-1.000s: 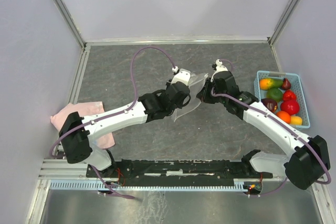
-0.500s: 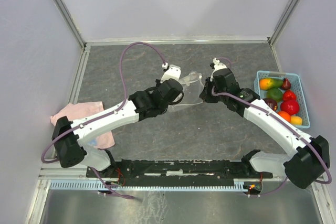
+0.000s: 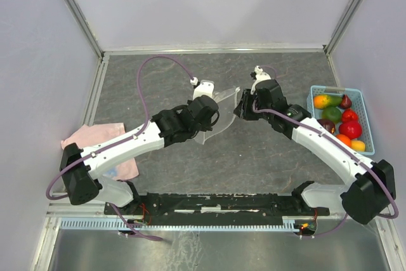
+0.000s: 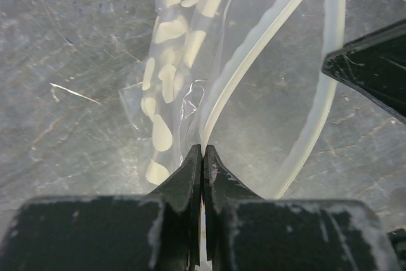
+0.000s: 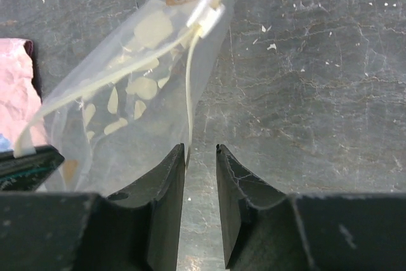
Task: Place the food in the zip-top bag and seal the zipper
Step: Open the zipper of the food storage bag.
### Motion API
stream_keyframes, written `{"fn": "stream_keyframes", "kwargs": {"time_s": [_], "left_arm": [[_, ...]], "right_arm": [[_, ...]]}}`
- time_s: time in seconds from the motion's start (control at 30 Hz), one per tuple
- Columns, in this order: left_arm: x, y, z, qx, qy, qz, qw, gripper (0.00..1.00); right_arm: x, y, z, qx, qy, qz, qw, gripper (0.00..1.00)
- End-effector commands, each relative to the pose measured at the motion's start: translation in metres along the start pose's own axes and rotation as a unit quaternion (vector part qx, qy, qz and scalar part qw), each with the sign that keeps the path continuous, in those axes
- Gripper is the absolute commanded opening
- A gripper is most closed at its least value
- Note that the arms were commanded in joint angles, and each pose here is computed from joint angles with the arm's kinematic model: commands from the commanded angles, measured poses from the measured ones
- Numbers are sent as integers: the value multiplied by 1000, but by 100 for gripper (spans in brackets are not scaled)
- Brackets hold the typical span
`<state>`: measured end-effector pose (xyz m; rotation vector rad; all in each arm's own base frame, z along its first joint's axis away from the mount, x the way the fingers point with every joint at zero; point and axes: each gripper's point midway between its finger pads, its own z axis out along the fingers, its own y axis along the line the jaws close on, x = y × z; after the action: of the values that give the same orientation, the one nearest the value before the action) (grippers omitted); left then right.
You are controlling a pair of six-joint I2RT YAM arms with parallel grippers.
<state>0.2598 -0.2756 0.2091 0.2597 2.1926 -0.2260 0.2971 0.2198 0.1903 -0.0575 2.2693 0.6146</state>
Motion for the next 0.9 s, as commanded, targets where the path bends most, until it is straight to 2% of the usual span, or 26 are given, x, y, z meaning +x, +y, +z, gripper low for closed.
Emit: {"fn": "stream_keyframes", "kwargs": {"time_s": [0.0, 0.2, 0.37, 0.47, 0.67, 0.87], "left_arm": [[-12, -18, -13, 41, -2, -89, 995, 3], [-8, -18, -13, 43, 0, -110, 993, 3], [-6, -20, -9, 42, -3, -132, 990, 3], [-11, -20, -8, 40, -16, -147, 988, 3], [-18, -16, -7, 28, -35, -157, 987, 3], [-15, -18, -5, 34, -34, -169, 984, 3]], "right_arm": [[-34, 19, 0, -18, -55, 2, 998, 33], [-28, 19, 15, -16, -46, 5, 999, 33], [-22, 33, 22, -36, -41, 27, 998, 45], [-16, 36, 21, -29, -43, 38, 998, 49], [5, 28, 11, -3, -44, 39, 998, 45], [25, 26, 18, 9, -32, 38, 999, 43]]}}
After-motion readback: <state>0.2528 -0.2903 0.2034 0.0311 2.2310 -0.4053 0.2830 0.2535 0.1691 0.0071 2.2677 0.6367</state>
